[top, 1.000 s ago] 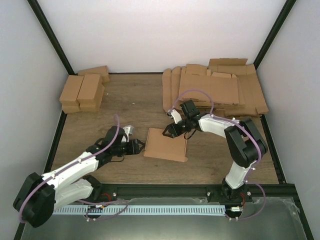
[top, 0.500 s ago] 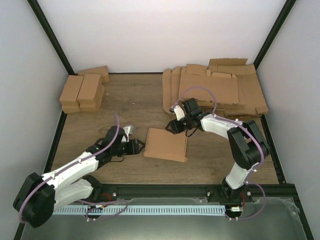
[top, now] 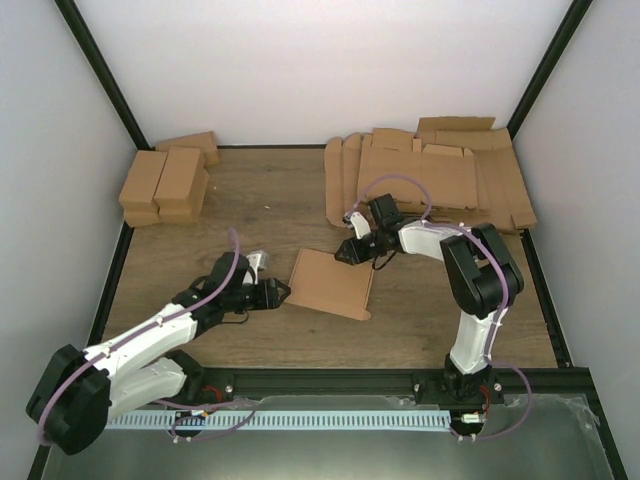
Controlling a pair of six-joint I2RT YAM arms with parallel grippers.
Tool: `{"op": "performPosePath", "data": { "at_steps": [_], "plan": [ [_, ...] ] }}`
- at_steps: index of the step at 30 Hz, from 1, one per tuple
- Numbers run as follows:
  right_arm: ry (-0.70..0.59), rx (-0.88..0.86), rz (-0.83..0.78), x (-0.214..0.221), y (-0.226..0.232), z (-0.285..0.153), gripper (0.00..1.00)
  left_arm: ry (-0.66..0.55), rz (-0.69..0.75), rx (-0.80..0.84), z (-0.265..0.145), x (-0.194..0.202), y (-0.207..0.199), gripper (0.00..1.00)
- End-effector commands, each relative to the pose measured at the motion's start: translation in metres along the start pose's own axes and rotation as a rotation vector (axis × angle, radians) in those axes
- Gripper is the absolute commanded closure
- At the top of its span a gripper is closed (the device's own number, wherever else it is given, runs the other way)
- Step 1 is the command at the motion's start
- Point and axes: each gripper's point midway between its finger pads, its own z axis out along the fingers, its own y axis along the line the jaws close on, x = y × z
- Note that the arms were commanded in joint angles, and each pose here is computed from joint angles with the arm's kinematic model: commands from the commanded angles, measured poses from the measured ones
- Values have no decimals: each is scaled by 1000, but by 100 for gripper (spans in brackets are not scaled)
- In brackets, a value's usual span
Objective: Fold the paper box
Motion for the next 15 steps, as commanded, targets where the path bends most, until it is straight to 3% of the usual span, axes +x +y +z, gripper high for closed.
{"op": "performPosePath", "data": {
  "at_steps": [1, 15],
  "plan": [
    [18, 14, 16, -2, -16, 5, 70, -14, 29, 64, -5, -12, -21, 46],
    [-5, -94, 145, -7, -49, 7, 78, -2, 9, 222, -7, -10, -47, 47]
  ]
}}
